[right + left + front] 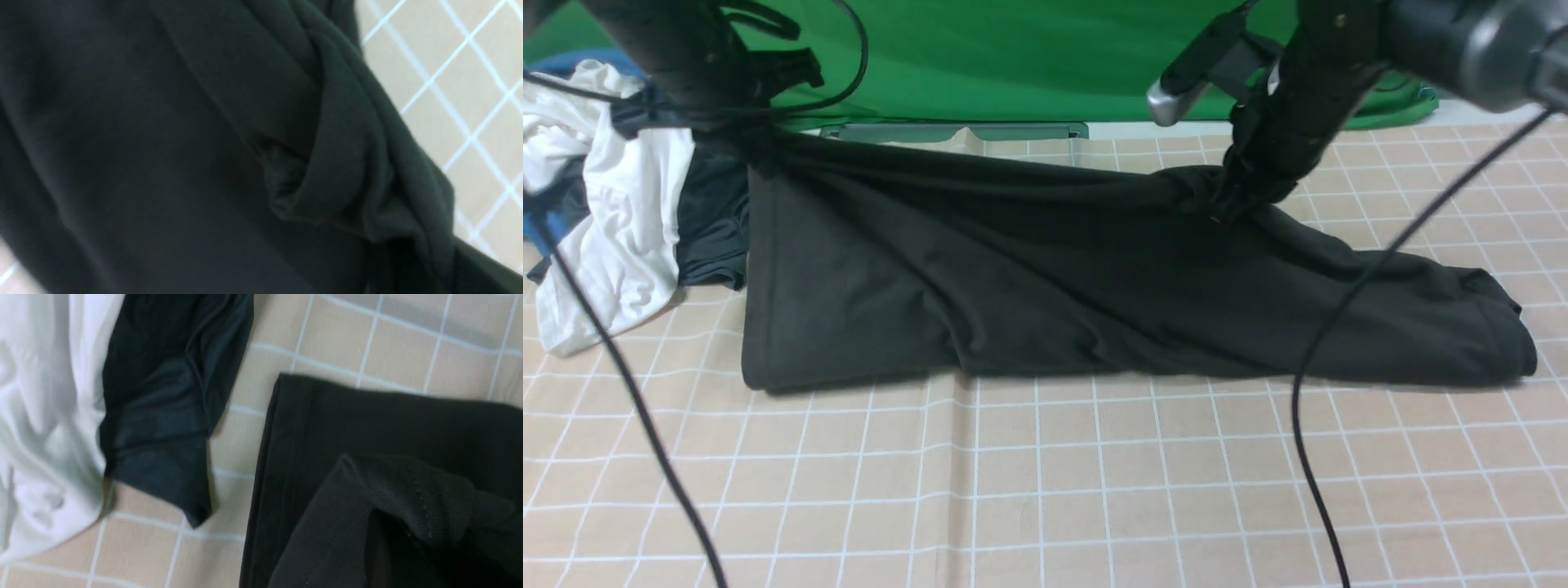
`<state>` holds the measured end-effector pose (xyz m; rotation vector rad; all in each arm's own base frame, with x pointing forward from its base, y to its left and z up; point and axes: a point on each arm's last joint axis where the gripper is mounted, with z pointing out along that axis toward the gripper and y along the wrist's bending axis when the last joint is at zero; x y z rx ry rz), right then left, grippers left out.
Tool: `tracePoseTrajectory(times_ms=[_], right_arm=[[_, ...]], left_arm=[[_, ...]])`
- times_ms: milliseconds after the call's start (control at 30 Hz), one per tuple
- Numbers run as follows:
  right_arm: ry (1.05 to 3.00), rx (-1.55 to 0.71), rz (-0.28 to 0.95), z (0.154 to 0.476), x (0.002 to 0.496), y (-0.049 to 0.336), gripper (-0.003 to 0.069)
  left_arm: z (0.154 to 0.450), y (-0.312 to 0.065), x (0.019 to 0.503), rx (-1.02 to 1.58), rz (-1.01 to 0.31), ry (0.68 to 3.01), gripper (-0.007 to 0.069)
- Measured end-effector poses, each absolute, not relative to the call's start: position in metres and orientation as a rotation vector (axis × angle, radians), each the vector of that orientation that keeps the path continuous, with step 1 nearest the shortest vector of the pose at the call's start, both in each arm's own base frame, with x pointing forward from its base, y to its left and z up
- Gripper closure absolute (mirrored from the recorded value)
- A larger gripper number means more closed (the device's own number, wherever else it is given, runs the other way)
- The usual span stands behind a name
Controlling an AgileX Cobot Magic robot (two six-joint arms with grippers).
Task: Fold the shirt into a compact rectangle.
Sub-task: 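Fold the black garment in half by bringing its near edge over to the far edge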
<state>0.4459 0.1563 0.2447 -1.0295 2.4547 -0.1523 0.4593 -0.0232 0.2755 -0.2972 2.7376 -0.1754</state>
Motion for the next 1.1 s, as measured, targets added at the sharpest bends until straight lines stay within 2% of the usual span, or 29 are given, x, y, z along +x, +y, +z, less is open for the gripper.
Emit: tracePoseTrajectory(times_ms=[200, 300, 400, 533, 633, 700, 767, 900, 933, 1033, 1067, 1100], right_arm=[[2.385, -1.000, -0.153, 0.212, 0.474, 0.162, 0.0582], [2.348, -0.977, -0.145, 0.200, 0.482, 0.166, 0.0553], [2.298, -0.946, -0.138, 0.194, 0.489, 0.169, 0.0447], [2.227, -0.860, -0.135, 0.203, 0.496, 0.170, 0.0308], [2.206, -0.779, -0.124, 0.220, 0.499, 0.169, 0.0281], [2.219, -0.735, -0.119, 0.237, 0.497, 0.167, 0.0296], [2.236, -0.696, -0.112, 0.254, 0.492, 0.165, 0.0348], [2.336, -0.676, -0.109, 0.281, 0.474, 0.158, 0.0574], [2.359, -0.681, -0.108, 0.282, 0.472, 0.157, 0.0603], [2.442, -0.700, -0.118, 0.277, 0.466, 0.154, 0.0623], [2.447, -0.699, -0.117, 0.277, 0.466, 0.153, 0.0623], [2.478, -0.699, -0.113, 0.274, 0.465, 0.150, 0.0623]], left_arm=[[0.250, -0.021, 0.483, -0.286, -0.130, 2.749, 0.0586], [0.237, -0.019, 0.489, -0.276, -0.089, 2.752, 0.0554], [0.231, -0.018, 0.495, -0.267, -0.078, 2.714, 0.0455], [0.236, -0.016, 0.502, -0.256, -0.068, 2.640, 0.0309], [0.247, -0.014, 0.501, -0.237, -0.063, 2.632, 0.0258], [0.257, -0.015, 0.498, -0.198, -0.079, 2.647, 0.0265], [0.264, -0.021, 0.494, -0.167, -0.149, 2.676, 0.0296], [0.270, -0.053, 0.483, 0.061, -0.342, 2.743, 0.0471], [0.268, -0.065, 0.481, 0.103, -0.360, 2.748, 0.0522], [0.262, -0.098, 0.473, 0.232, -0.406, 2.773, 0.0598], [0.261, -0.100, 0.472, 0.239, -0.411, 2.776, 0.0598], [0.256, -0.120, 0.468, 0.316, -0.424, 2.790, 0.0608]])
